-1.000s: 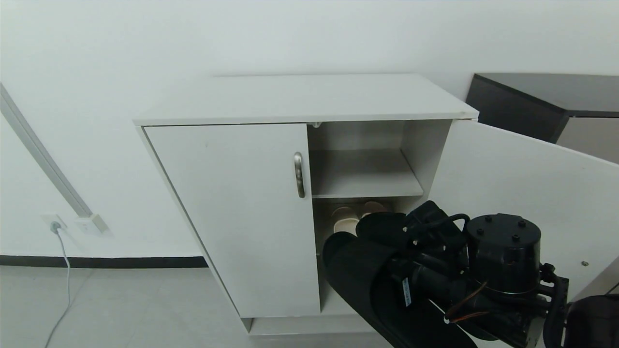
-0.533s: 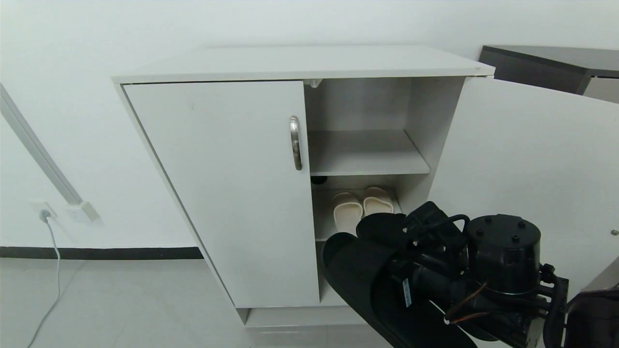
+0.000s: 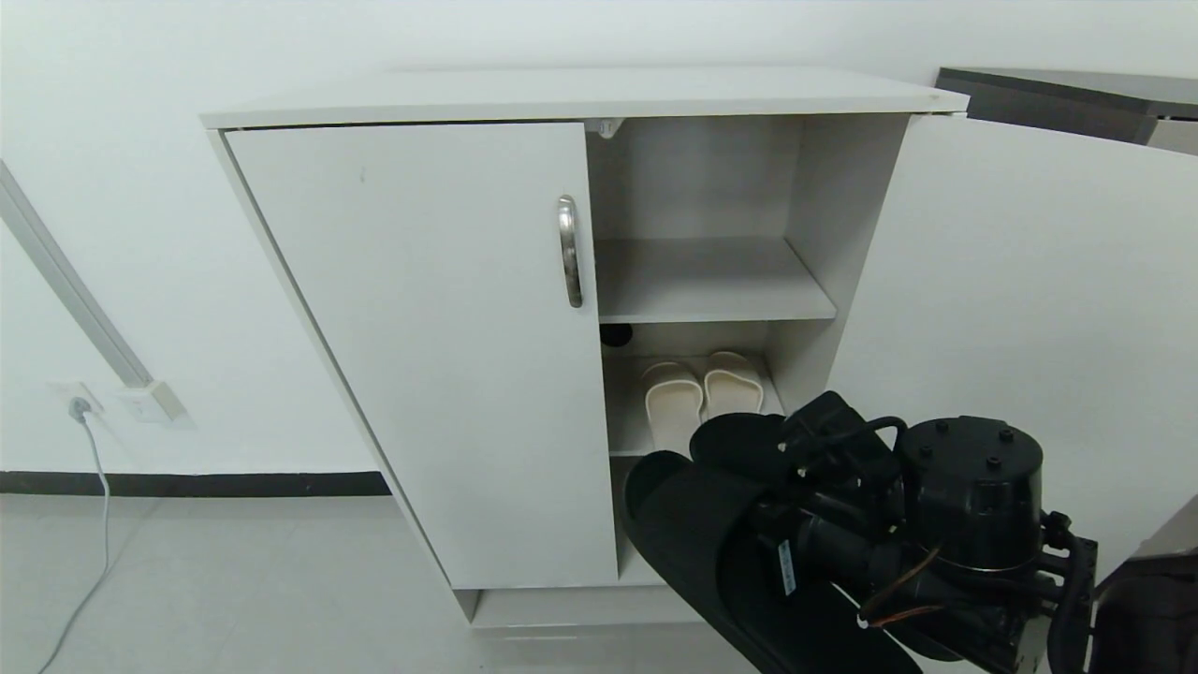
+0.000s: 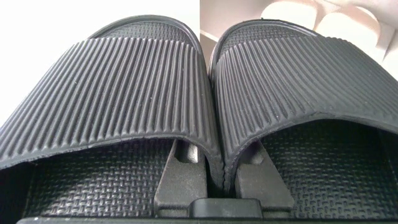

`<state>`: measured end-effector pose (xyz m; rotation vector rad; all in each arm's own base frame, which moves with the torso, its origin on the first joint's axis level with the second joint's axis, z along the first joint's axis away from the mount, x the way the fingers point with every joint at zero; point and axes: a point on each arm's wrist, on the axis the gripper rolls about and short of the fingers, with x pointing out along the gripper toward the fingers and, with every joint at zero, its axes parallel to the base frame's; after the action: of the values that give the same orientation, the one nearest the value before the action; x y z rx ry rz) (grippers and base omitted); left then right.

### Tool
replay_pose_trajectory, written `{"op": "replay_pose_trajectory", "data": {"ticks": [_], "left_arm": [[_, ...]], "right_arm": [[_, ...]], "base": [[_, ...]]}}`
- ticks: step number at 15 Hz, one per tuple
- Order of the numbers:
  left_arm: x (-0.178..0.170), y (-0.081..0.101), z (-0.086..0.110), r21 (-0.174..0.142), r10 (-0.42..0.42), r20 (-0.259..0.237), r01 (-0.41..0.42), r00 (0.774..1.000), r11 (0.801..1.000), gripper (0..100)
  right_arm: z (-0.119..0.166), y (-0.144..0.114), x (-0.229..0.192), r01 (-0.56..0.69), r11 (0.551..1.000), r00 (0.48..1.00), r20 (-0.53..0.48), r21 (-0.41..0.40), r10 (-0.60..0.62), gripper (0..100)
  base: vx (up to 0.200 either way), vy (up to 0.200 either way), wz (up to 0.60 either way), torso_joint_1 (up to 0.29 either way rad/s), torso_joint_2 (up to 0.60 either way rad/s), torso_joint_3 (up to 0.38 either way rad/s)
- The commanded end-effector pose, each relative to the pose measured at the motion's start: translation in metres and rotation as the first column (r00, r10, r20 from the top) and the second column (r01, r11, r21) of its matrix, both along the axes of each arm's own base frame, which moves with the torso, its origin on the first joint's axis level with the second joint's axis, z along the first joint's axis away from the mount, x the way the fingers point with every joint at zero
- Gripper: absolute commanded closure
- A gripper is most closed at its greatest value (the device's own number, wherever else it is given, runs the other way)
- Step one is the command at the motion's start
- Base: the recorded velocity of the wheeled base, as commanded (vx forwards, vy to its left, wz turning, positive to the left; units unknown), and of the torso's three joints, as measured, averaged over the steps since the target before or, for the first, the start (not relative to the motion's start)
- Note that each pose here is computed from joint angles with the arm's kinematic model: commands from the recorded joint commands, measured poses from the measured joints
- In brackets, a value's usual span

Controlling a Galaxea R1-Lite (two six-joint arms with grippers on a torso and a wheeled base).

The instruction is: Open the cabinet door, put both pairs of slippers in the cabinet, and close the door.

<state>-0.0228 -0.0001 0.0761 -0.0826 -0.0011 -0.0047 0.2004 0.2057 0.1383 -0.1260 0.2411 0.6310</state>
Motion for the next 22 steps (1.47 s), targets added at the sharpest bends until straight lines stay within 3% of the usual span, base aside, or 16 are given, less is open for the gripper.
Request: {"op": "replay_pose_trajectory", "data": {"ticks": [1, 3, 5, 6, 9, 13, 15, 18, 22], "left_arm": [[0.000, 0.000, 0.000, 0.000, 0.000, 0.000, 0.000, 1.000, 1.000, 100], [0.000, 0.000, 0.000, 0.000, 0.000, 0.000, 0.000, 1.000, 1.000, 100], [0.000, 0.000, 0.000, 0.001, -0.001, 0.000, 0.001, 1.000, 1.000, 100], [0.000, 0.000, 0.000, 0.001, -0.001, 0.000, 0.001, 1.000, 1.000, 100], [0.000, 0.000, 0.000, 0.001, -0.001, 0.000, 0.001, 1.000, 1.000, 100], [0.000, 0.000, 0.000, 0.001, -0.001, 0.000, 0.001, 1.000, 1.000, 100], [0.000, 0.000, 0.000, 0.001, -0.001, 0.000, 0.001, 1.000, 1.000, 100], [0.000, 0.000, 0.000, 0.003, -0.001, 0.000, 0.001, 1.000, 1.000, 100], [0.000, 0.000, 0.000, 0.003, -0.001, 0.000, 0.001, 1.000, 1.000, 100]], "right_arm": [[-0.003, 0.000, 0.001, 0.018, 1.000, 1.000, -0.003, -0.011, -0.018, 100], [-0.007, 0.008, 0.011, 0.096, 0.994, 0.995, 0.021, -0.056, -0.095, 100], [-0.012, 0.027, 0.033, 0.327, 0.941, 0.943, 0.084, -0.084, -0.321, 100], [-0.010, 0.042, 0.050, 0.427, 0.903, 0.900, 0.116, -0.051, -0.419, 100], [0.012, 0.057, 0.055, 0.466, 0.883, 0.881, 0.123, -0.051, -0.457, 100], [0.063, 0.070, 0.039, 0.467, 0.883, 0.884, -0.009, -0.038, -0.468, 100], [0.088, 0.072, 0.042, 0.527, 0.850, 0.849, -0.050, 0.011, -0.526, 100], [0.120, 0.068, 0.038, 0.572, 0.815, 0.820, -0.018, 0.091, -0.573, 100], [0.108, 0.075, 0.047, 0.574, 0.817, 0.819, -0.018, 0.059, -0.574, 100]], "base": [[0.000, 0.000, 0.00, 0.000, 0.00, 0.000], [0.000, 0.000, 0.00, 0.000, 0.00, 0.000], [0.000, 0.000, 0.00, 0.000, 0.00, 0.000], [0.000, 0.000, 0.00, 0.000, 0.00, 0.000], [0.000, 0.000, 0.00, 0.000, 0.00, 0.000], [0.000, 0.000, 0.00, 0.000, 0.00, 0.000], [0.000, 0.000, 0.00, 0.000, 0.00, 0.000], [0.000, 0.000, 0.00, 0.000, 0.00, 0.000], [0.000, 0.000, 0.00, 0.000, 0.00, 0.000]]}}
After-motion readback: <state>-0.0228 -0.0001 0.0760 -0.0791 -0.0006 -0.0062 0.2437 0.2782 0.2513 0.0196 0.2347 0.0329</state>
